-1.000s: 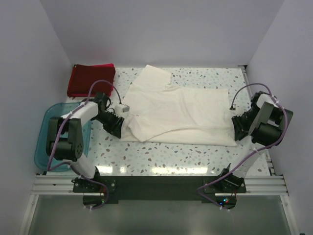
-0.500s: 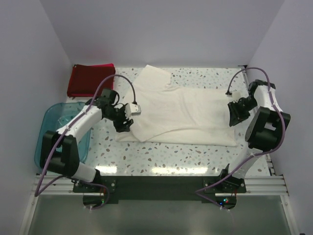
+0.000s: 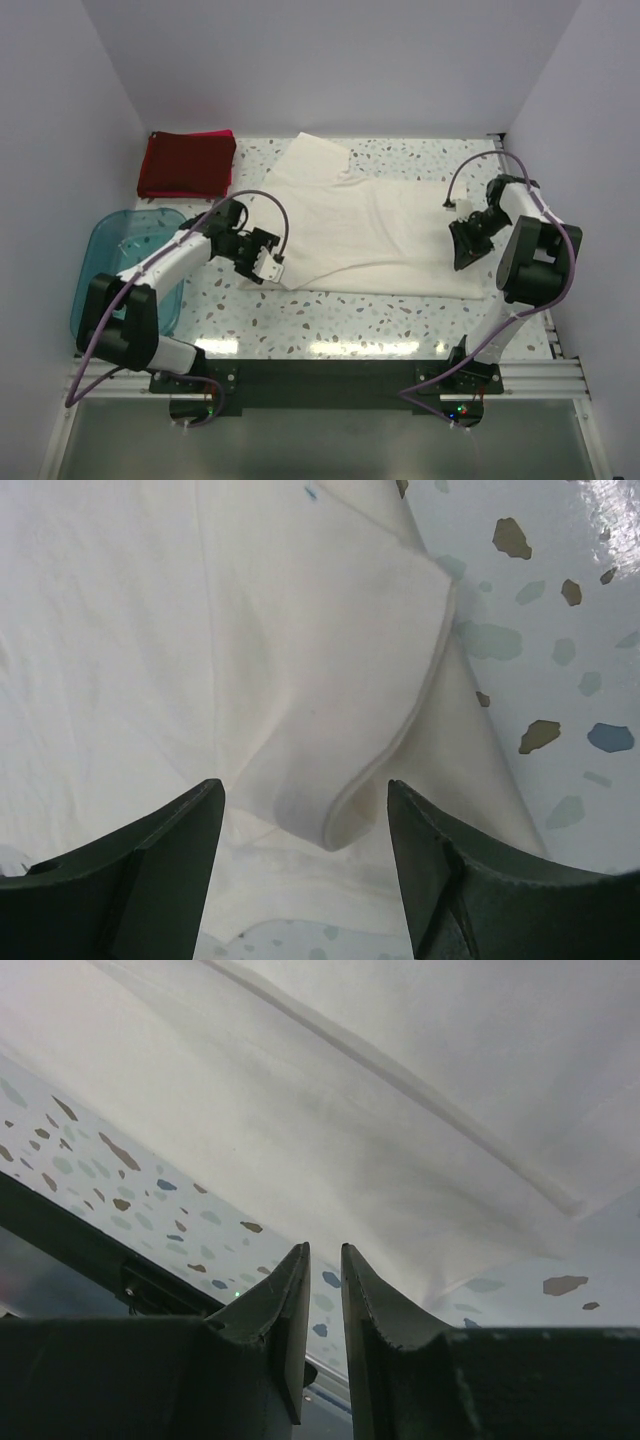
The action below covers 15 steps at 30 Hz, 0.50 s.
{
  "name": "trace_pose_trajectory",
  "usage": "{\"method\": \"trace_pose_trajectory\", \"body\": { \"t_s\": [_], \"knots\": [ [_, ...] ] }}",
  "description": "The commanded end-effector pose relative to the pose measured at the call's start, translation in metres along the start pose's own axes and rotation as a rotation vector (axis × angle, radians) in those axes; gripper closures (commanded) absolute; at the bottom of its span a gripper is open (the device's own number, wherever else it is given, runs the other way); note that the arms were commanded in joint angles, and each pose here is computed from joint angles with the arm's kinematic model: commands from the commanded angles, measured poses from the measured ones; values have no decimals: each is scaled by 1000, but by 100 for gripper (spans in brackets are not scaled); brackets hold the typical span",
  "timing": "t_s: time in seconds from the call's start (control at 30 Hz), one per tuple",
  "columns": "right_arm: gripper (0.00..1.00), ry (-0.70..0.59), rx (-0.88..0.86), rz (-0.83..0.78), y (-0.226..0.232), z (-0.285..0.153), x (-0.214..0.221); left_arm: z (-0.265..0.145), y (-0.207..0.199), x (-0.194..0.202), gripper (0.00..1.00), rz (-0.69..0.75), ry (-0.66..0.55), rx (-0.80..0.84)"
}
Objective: Fold and stack the t-shirts
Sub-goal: Fold the tshirt
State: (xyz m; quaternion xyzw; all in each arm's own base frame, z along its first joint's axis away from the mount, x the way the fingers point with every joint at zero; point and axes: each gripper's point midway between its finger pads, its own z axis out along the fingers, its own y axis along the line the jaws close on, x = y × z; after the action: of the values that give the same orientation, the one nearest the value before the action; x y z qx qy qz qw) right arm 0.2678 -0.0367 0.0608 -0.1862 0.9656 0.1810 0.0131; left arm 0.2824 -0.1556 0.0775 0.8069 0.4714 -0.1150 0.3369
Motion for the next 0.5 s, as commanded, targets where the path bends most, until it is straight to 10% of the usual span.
{"method": "trace_pose_trajectory", "body": {
  "t_s": [0.0, 0.2, 0.47],
  "knots": [
    [78, -4, 14, 13, -2, 7, 1, 15, 17, -4, 29, 181, -35, -20],
    [78, 8, 26, 21, -4, 9, 4, 28, 21, 3, 40, 249, -33, 13],
    [78, 11, 33, 35, -9, 9, 0, 31, 71, -6, 90, 197, -101, -19]
  ]
}}
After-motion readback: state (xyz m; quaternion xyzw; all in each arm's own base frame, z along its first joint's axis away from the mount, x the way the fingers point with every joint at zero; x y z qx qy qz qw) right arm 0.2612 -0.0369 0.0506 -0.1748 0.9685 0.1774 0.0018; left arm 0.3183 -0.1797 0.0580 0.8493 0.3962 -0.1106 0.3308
